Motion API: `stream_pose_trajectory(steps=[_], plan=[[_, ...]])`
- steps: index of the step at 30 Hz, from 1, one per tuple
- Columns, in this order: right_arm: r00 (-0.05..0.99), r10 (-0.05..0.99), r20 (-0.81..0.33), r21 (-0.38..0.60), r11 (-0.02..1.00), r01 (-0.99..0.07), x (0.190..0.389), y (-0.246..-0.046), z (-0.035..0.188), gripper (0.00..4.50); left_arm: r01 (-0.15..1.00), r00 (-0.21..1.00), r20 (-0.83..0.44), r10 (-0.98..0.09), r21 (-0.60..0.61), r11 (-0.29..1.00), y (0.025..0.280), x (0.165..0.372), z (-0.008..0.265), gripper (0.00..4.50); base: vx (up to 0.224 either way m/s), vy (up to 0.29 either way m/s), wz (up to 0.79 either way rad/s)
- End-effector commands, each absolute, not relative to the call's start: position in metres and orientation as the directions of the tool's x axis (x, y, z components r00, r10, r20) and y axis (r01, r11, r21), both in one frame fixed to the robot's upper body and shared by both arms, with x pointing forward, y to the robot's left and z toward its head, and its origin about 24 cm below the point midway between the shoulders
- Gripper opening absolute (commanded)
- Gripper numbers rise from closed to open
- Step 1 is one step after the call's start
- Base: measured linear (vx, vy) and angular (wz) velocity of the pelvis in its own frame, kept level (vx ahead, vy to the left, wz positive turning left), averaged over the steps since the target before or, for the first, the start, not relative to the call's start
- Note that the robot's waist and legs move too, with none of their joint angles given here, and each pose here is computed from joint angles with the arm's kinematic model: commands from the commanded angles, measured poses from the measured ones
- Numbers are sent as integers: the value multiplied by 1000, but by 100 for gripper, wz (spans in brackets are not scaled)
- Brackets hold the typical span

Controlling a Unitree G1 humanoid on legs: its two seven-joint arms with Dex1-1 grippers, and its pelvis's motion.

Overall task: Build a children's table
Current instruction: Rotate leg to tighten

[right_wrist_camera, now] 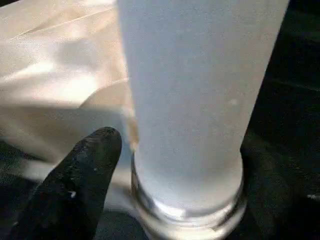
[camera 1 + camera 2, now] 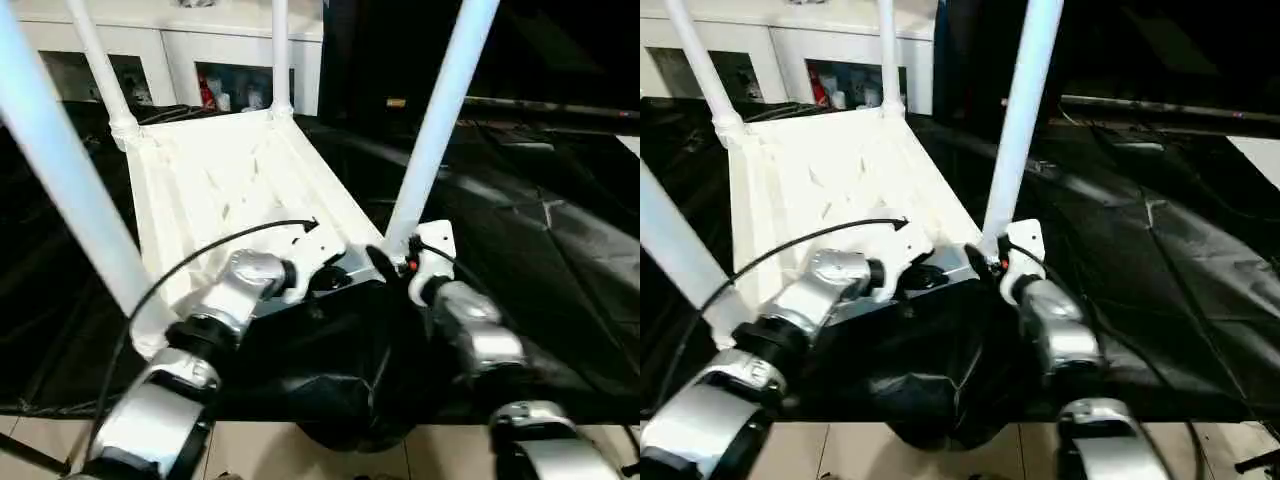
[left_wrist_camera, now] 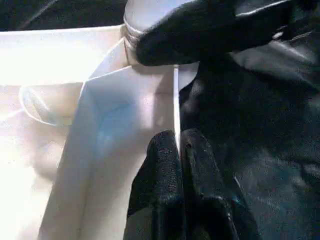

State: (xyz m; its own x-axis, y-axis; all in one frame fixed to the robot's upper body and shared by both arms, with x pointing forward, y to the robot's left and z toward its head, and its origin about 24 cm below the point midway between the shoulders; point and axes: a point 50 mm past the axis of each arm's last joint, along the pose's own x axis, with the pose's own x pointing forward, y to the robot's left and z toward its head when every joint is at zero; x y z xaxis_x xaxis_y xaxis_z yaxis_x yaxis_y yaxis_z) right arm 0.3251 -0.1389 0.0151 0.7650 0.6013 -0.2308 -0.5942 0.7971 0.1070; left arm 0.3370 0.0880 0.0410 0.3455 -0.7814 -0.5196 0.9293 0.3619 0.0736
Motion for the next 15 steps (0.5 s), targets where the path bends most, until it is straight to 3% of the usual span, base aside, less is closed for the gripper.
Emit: stream_pose_trajectory(steps=[1,5,14,15], plan=[[607,765,-216,114,637,-762,317,-114,19,381,952,272,-520,-810,22,306,83,327,31,0,0,0,0],[451,857,-247,99,486,-869,305,-138,24,381,980,165,-515,-841,-11,198,104,323,37,0,0,0,0],[367,902,-227,102,397,-912,303,-153,36,381,988,60,-540,-839,-87,127,123,317,38,0,12,-1,0],[366,903,-226,103,396,-912,303,-153,36,356,988,60,-540,-839,-87,127,124,317,38,0,0,0,0]])
